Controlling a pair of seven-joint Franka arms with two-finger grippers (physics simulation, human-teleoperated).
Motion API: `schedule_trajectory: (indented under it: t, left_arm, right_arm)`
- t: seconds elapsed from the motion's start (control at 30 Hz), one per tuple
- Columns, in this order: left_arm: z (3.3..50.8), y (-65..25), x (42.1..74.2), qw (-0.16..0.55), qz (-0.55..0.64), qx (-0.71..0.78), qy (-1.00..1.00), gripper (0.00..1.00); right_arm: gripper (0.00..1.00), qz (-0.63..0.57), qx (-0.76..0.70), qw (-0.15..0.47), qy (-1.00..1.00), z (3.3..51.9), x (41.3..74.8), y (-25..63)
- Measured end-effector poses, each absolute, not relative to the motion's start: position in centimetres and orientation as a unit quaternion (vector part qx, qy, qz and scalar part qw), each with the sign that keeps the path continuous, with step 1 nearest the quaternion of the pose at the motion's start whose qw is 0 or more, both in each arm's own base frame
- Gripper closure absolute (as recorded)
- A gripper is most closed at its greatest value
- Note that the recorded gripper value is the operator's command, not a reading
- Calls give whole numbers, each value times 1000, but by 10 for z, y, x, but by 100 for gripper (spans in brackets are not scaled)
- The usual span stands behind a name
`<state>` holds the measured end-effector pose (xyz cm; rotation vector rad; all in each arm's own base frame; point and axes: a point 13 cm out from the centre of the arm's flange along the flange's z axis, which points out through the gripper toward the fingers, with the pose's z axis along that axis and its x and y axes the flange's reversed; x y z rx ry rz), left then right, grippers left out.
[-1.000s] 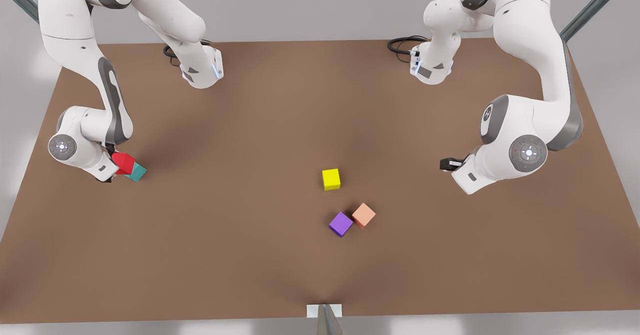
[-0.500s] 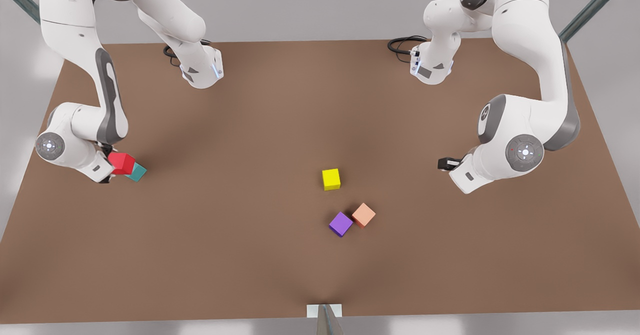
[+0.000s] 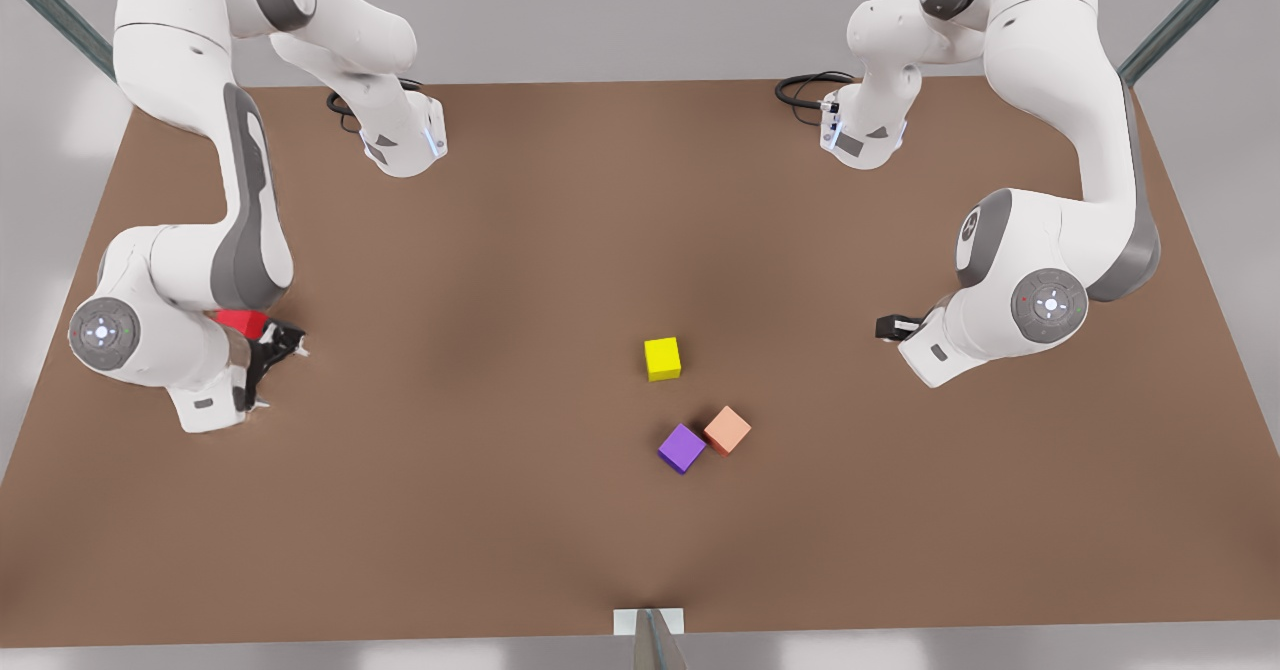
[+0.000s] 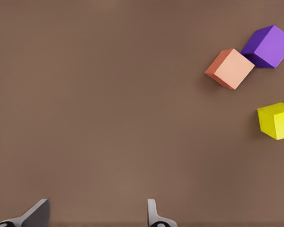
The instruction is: Pick up red wooden cube and pass to hand red wooden cube and place in blue wooden cube
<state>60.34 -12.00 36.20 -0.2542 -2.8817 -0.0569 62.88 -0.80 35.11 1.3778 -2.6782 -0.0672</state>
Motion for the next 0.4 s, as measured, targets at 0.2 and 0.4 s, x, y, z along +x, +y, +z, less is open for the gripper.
schedule_trajectory:
  t: [0.2,0.4]
  left_arm:
    - [362,-121,602,126,-19,-89,-988,0]
    - [362,-121,601,128,-20,-89,-988,0]
  right_arm:
    - [0,12,312,44,-949,468,581,-38]
    - [0,11,220,67,-973,479,551,-37]
